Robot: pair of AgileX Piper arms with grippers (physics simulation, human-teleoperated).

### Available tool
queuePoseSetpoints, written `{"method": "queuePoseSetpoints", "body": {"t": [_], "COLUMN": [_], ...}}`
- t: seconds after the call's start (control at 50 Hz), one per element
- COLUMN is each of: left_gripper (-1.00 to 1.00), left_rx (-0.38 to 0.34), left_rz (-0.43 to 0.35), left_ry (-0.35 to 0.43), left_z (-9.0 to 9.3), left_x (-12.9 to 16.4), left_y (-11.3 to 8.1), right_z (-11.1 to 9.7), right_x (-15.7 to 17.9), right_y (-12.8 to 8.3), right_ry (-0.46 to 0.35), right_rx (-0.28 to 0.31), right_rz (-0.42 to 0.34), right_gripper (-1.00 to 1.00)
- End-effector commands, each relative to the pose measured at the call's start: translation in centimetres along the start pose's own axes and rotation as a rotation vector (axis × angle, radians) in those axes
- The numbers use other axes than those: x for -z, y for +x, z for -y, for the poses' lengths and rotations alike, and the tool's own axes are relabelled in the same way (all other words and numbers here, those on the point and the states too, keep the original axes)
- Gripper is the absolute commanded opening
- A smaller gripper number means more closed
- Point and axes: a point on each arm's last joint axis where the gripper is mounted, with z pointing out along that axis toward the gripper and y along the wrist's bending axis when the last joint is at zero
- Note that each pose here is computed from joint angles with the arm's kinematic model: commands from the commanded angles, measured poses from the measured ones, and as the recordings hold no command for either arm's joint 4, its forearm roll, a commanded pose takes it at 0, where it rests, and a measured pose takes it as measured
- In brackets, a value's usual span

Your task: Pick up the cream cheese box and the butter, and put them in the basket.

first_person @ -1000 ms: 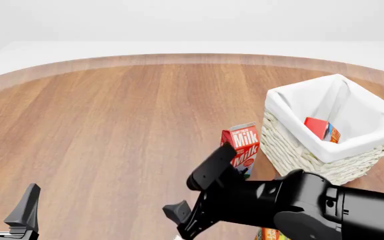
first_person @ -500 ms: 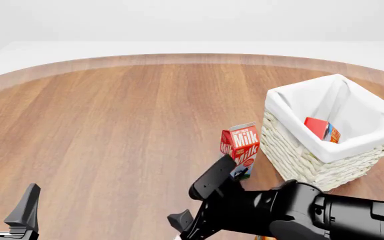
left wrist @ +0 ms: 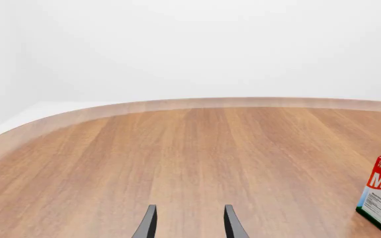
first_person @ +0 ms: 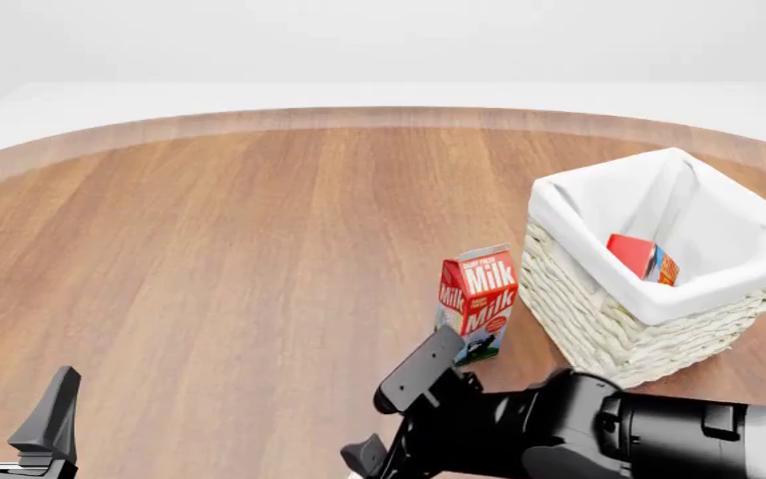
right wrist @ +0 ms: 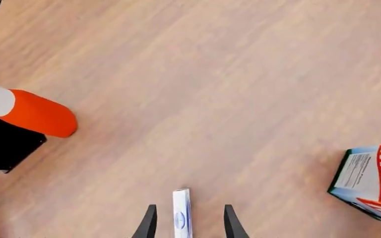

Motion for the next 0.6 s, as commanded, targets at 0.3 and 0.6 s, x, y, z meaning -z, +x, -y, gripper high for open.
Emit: {"method": "queuePoseSetpoints", "body": {"t": [0.3,0.6], "left_gripper": [1.0,1.0], "left_rx": [0.0,0.0], "left_rz": [0.0,0.0], "left_ry": [0.0,0.0], "left_z": [0.0,0.0], "left_x": [0.0,0.0], "left_y": [0.0,0.0], "right_z": [-0.25,-0.29], "right_x": [-0.88,-1.13], "right_y": [0.29,0.47], "right_ry": [0.009,0.01], "right_rx": [0.041,0.049], "right_rz": [-0.084,-0.105], "right_gripper": [1.0,1.0]}}
